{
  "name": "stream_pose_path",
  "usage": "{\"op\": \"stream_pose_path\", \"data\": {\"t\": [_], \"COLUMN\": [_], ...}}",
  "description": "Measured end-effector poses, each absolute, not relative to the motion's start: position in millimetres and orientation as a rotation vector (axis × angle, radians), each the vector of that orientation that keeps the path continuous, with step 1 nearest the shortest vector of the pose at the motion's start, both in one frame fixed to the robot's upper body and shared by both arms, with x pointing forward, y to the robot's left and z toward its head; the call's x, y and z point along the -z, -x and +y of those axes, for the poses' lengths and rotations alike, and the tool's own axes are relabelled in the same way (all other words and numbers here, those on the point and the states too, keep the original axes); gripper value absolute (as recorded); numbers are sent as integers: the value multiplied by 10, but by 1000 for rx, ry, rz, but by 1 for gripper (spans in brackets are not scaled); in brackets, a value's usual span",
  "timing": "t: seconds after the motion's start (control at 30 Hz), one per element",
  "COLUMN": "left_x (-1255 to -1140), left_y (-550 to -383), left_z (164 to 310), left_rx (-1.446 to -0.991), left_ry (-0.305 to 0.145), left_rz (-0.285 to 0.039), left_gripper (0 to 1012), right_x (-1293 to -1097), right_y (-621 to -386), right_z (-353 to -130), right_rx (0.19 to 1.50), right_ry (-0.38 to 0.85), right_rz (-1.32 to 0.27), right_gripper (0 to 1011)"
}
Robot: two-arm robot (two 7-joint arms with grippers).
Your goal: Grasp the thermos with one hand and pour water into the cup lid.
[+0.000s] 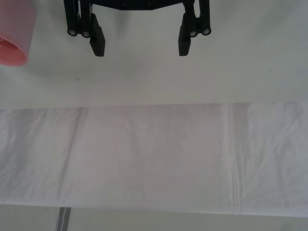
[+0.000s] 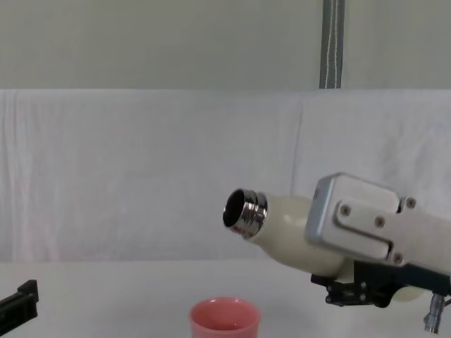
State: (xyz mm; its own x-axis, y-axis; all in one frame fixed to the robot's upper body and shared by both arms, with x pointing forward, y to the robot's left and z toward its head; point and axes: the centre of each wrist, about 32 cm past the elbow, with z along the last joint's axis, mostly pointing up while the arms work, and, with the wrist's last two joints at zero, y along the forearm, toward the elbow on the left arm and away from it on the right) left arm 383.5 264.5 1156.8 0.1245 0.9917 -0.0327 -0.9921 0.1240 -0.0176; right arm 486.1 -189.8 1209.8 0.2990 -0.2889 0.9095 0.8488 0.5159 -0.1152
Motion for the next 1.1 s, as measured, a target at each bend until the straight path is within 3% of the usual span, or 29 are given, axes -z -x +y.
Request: {"op": "stream_pose_path", "data": {"t": [0.5,1.1], "left_x": [-11568,-11568], "left_y": [-3835,-3835], "left_z": [2645,2645], "left_rx": [-1446,-1446], "left_ry": [38,38], "left_rz": [14,14], "left_gripper": [1001,1001], "right_x": [-11975,-11889], "right_y": [-4857,-4876], "right_z": [-1860,-1877], "right_rx": [845,859], "right_ry": [777,803], "right_rz": [-1071,-1128], "right_gripper": [950,950]}}
